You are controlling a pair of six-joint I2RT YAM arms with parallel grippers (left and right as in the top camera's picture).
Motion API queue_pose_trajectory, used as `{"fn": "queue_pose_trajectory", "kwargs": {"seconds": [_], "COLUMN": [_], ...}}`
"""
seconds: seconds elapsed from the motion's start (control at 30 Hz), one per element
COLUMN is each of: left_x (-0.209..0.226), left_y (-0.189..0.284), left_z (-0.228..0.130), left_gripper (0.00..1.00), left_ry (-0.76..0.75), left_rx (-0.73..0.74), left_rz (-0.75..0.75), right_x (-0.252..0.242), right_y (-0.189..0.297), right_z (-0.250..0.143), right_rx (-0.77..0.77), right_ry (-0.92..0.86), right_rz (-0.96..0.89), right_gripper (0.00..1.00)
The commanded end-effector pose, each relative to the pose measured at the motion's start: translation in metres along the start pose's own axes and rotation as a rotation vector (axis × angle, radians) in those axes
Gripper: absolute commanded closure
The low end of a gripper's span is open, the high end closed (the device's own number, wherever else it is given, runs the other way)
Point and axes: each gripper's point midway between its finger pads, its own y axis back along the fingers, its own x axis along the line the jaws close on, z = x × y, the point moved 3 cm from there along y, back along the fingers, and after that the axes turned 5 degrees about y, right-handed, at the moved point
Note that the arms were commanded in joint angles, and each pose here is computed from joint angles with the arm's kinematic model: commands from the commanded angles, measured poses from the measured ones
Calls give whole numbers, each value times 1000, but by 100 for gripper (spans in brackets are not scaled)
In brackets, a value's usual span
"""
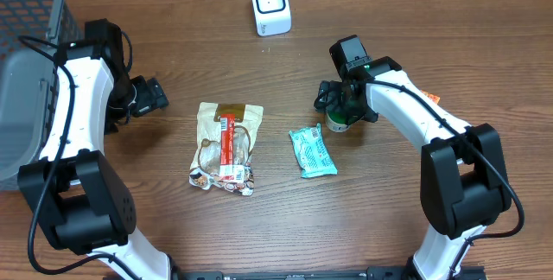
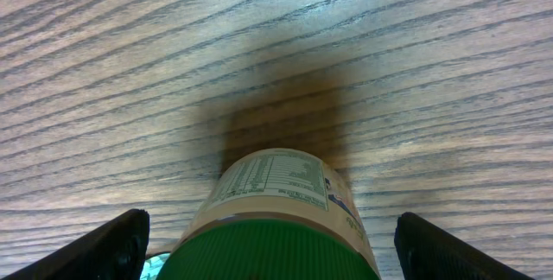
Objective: Scan the item barcode
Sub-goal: 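Lower the right gripper around the green-capped bottle and close it, then lift the green-capped bottle with the right gripper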
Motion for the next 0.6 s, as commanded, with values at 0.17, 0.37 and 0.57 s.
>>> {"fn": "queue_pose_trajectory", "kwargs": {"seconds": [0.17,0.37,0.57], "left_x": [-1,-1,-1], "left_y": [10,10,10], "left_z": [3,3,3], "left_gripper": [0,0,0], "left_ry": [-5,-5,-5], "left_rx": [-35,-35,-35], "left_rz": [-7,-7,-7], "right_x": [-5,-4,-5], "right_y": [-10,-17,-17], "right_z": [-10,-10,-12], "right_rx": [27,30,42], "right_ry": [9,10,10], "right_rz": [-27,-27,-29], "right_gripper": [8,9,21]}}
